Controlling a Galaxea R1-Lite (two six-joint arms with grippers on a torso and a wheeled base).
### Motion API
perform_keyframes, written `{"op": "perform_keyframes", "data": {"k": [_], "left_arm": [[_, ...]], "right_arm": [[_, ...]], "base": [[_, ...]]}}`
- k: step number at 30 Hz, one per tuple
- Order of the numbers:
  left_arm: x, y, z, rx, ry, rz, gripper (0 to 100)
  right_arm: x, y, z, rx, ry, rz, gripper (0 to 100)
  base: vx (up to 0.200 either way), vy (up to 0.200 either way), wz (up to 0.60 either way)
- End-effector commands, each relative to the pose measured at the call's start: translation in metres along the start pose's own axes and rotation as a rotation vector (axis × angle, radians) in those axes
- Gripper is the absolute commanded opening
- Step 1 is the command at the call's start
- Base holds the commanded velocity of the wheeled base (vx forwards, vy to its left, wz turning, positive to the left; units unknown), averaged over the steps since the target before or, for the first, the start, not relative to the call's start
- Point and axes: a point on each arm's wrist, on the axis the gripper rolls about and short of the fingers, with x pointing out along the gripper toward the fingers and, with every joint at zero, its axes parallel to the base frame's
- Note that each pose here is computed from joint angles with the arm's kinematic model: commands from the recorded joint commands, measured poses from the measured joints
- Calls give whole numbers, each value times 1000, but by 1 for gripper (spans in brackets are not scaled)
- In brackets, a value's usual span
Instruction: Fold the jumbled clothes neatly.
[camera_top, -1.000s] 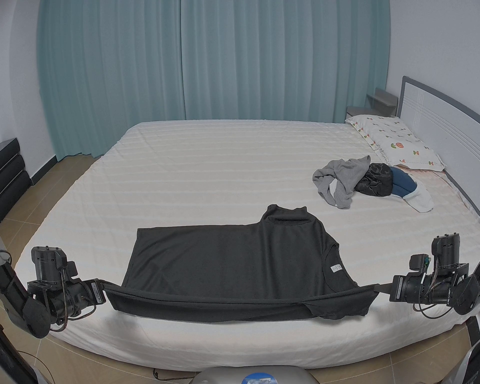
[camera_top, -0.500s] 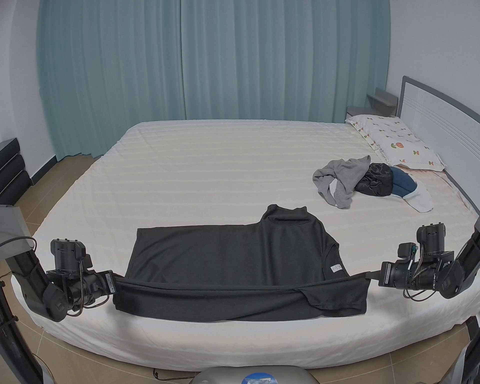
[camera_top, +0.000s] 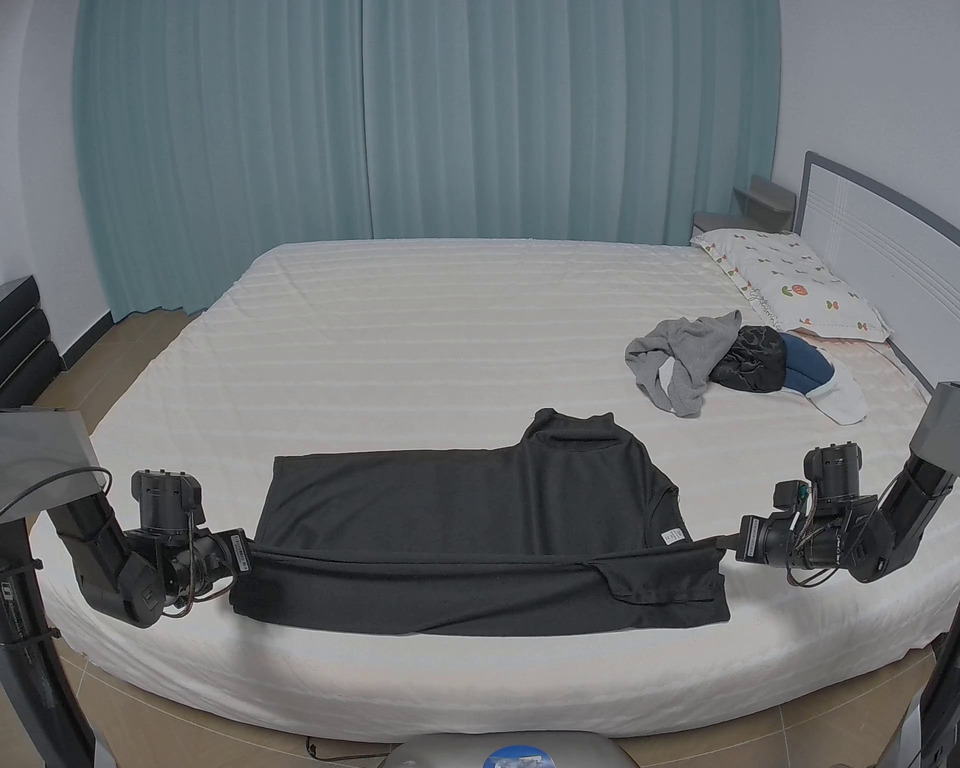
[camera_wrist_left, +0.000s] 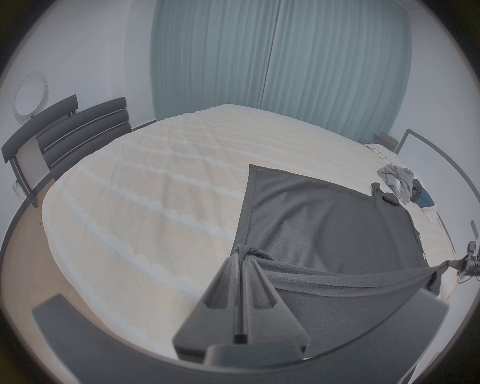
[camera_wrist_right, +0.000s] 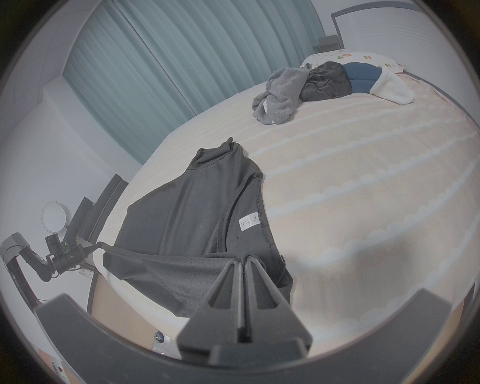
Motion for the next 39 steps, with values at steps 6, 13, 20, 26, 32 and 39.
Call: {"op": "perform_keyframes", "data": {"k": [6,13,20,26,32,39], "left_arm": [[-18,-2,3,4,-15,-11,0],[-26,-2,2,5,-22,-14,0],[-43,-2,8,8,-55,-21,0],[-46,-1,4,12,-45,-18,0],[-33,-1,-2,17,-12,-12,0],[-7,-2,-7,12,22,-6,0]], "right_arm": [[-1,1,0,1,-2,5,0],[-11,9,5,0,-31,23,0],[-14,11,6,4,-38,26,0],[-12,11,6,4,-37,27,0],[-8,10,7,5,-34,27,0],[8,4,5,15,-9,19,0]], "base": [[0,0,0],[0,0,0],[0,0,0],[0,0,0],[0,0,0],[0,0,0]]}}
